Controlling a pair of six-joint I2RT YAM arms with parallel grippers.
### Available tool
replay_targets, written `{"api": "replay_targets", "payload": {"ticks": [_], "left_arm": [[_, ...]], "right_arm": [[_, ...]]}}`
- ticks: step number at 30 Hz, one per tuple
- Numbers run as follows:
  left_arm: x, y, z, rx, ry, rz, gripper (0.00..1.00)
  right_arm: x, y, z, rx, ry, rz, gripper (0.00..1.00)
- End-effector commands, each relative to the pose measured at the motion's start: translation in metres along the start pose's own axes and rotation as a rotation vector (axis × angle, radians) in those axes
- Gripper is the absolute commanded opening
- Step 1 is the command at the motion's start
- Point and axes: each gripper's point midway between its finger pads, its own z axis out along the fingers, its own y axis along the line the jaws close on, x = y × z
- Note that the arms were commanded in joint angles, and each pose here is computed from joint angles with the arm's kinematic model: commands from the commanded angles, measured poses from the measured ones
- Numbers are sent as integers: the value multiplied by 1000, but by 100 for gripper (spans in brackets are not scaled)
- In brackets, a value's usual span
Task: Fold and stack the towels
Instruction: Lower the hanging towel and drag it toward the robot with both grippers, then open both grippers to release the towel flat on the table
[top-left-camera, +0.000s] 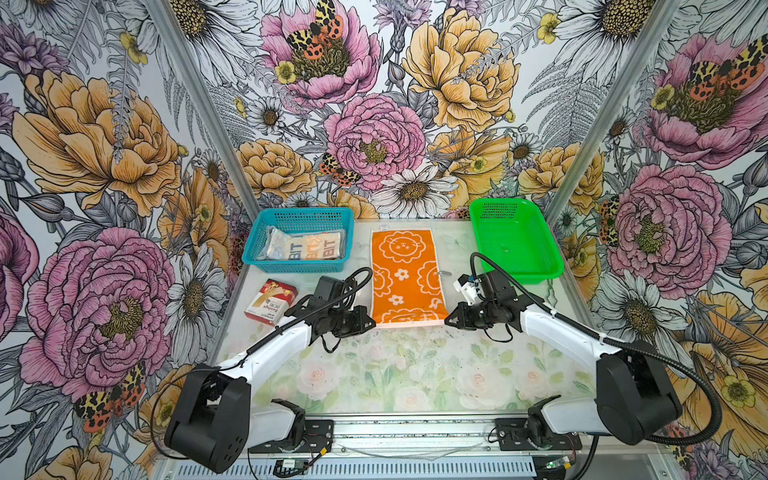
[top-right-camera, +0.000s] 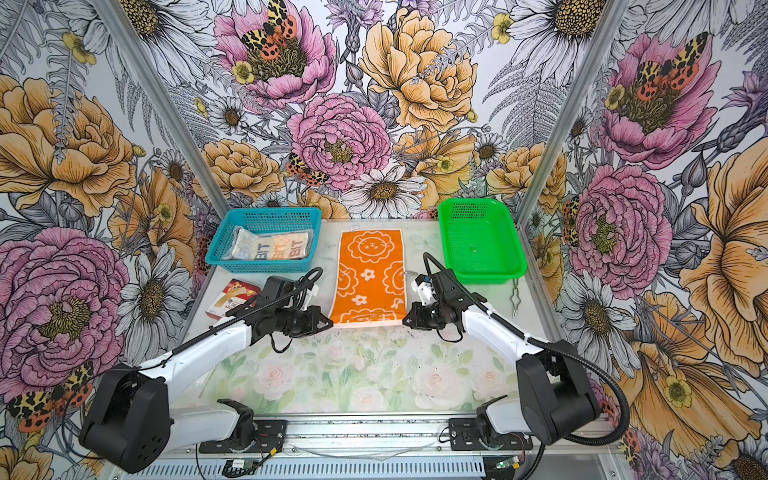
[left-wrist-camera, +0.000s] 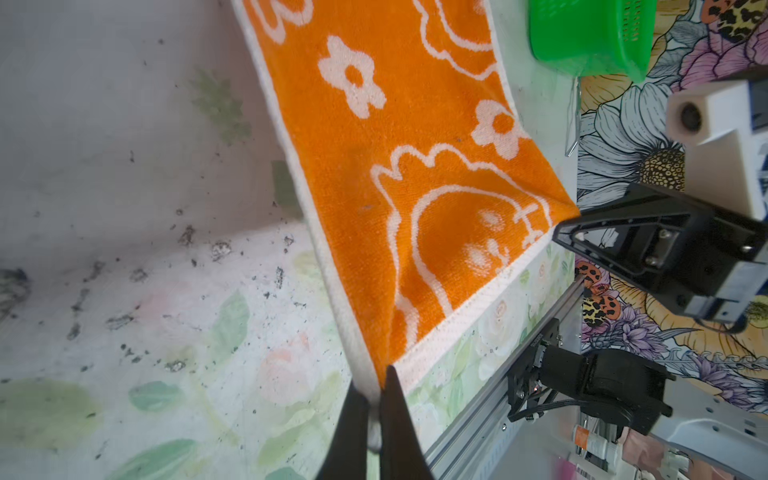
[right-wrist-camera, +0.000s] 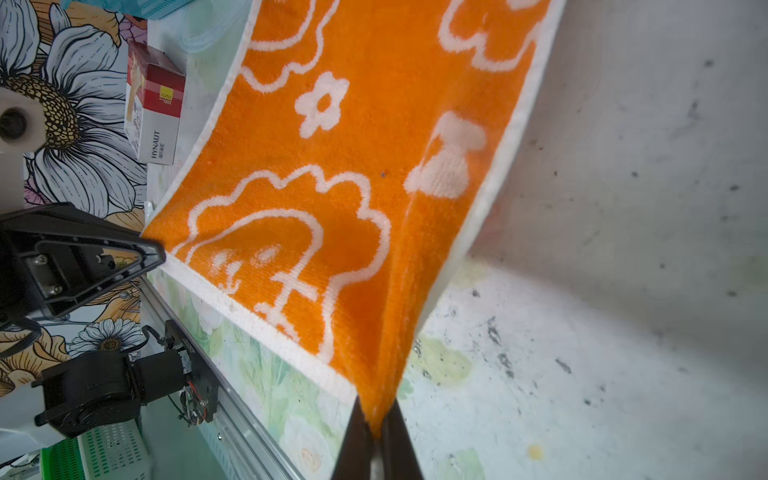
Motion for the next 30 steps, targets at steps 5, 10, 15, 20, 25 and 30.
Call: {"api": "replay_targets", "payload": {"ticks": [5, 10, 15, 20, 25, 30], "left_arm": [[37, 35, -3, -117, -36, -131, 0], [56, 38, -7, -144, -34, -164, 0], [74, 46, -12, -208, -37, -204, 0], [90, 44, -16, -206, -31, -238, 0], [102, 42, -17, -230, -13, -235, 0], [114, 47, -17, -252, -7, -260, 0]], "right_arm": [[51, -49, -16, 180, -100, 209, 0], [76, -48, -14, 172, -80, 243, 0], [83, -50, -20, 207, -96, 271, 4], [96, -54, -26, 234, -91, 316, 8], [119, -50, -26, 218, -58, 351, 4], [139, -48, -30, 228, -45, 354, 5]]}}
